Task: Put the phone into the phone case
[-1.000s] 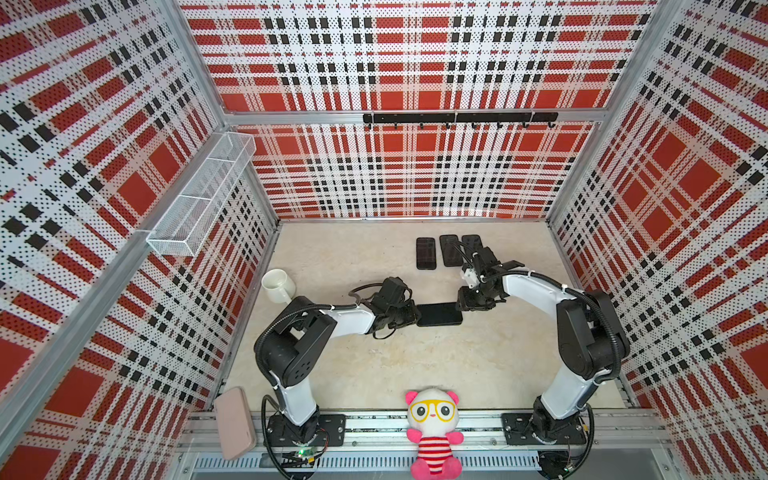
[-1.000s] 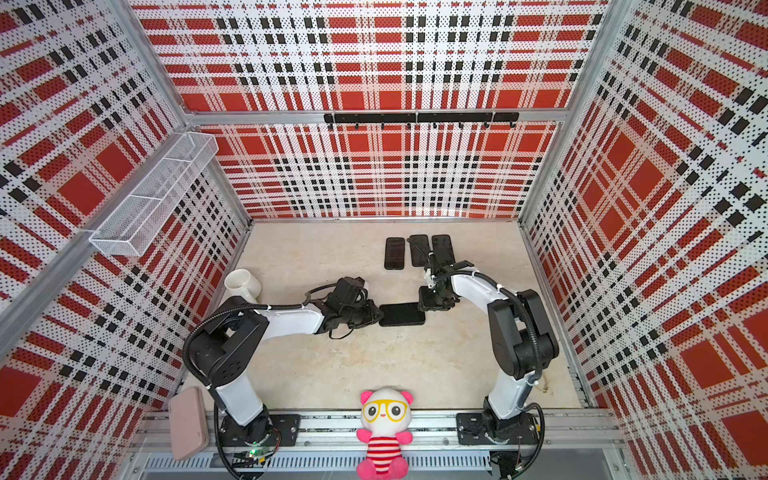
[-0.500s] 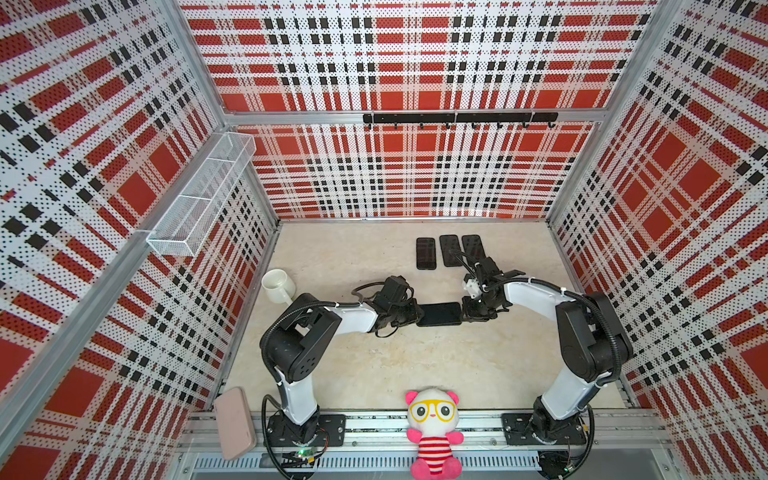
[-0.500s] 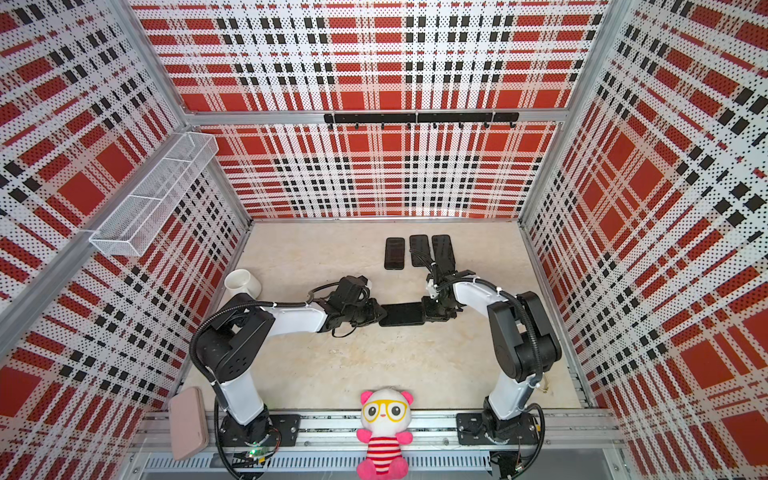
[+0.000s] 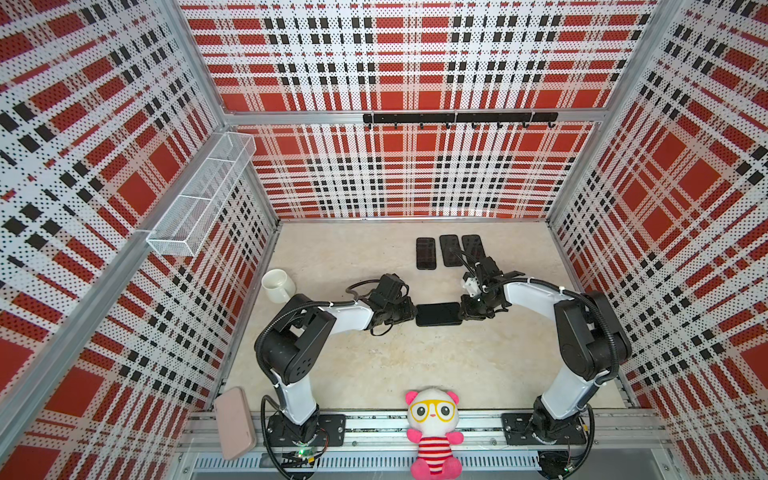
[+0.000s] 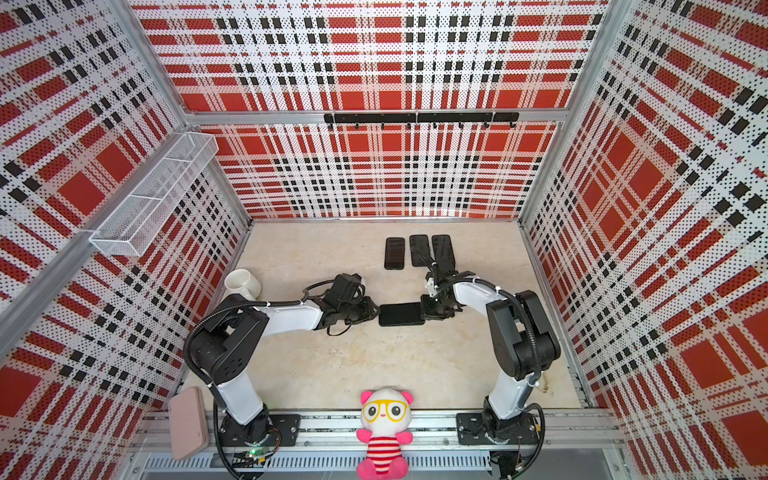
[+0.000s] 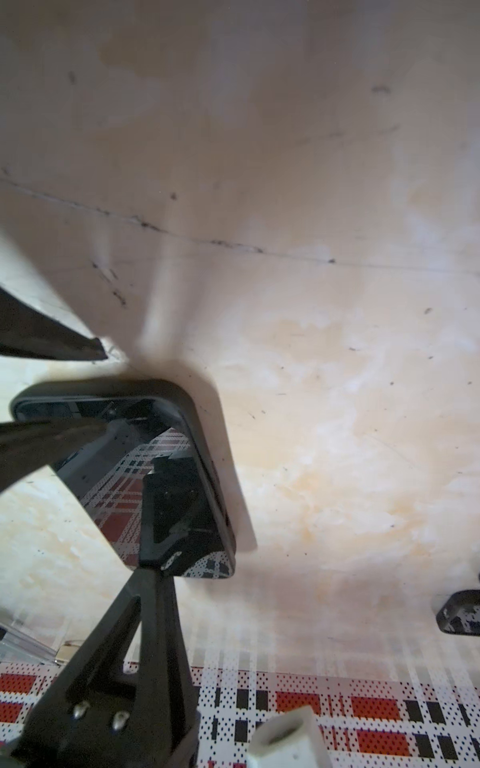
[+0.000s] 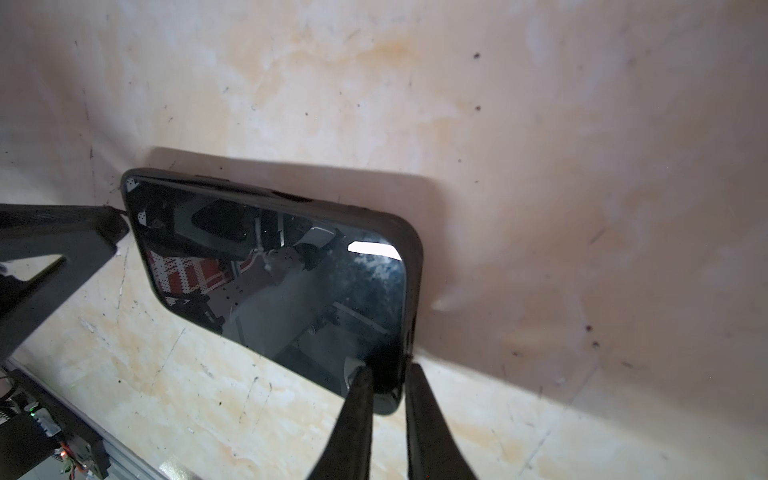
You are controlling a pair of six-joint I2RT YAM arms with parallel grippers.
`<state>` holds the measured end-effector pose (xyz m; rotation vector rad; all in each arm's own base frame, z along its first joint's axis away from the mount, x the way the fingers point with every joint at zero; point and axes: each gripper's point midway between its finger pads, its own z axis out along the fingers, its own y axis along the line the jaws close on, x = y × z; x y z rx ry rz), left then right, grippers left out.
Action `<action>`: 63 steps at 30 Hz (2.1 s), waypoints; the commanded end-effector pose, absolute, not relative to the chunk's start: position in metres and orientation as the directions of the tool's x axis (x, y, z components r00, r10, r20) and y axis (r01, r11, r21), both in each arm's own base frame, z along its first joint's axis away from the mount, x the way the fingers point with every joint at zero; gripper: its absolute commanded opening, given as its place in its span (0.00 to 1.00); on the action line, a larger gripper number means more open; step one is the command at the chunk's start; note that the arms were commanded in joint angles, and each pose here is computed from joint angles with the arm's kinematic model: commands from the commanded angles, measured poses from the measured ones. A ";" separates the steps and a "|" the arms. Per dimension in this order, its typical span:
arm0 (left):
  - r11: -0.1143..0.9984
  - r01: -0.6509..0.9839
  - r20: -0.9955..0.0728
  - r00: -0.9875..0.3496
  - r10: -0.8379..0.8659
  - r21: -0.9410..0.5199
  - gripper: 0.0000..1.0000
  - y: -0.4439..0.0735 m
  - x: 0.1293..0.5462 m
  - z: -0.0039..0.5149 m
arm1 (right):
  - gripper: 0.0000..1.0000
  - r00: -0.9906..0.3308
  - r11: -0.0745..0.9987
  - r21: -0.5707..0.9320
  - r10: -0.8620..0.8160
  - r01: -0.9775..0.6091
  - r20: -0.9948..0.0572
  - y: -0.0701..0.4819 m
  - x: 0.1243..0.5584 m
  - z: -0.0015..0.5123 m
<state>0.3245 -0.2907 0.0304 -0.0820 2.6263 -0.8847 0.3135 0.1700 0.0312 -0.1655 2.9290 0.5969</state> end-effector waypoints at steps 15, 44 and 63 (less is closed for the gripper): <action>0.793 0.057 -0.270 -0.953 -0.138 -0.607 0.19 -0.304 0.305 0.010 | 0.10 -0.991 0.935 0.343 -0.120 -0.094 0.056 0.165 0.250 -0.015; 0.773 0.053 -0.254 -0.957 -0.142 -0.632 0.15 -0.310 0.299 0.009 | 0.05 -0.916 0.985 0.164 -0.117 -0.057 0.383 0.154 0.140 -0.111; 0.778 0.092 -0.315 -0.939 -0.140 -0.621 0.22 -0.302 0.308 0.026 | 0.15 -0.986 0.979 0.121 -0.166 -0.162 0.022 0.173 0.240 -0.015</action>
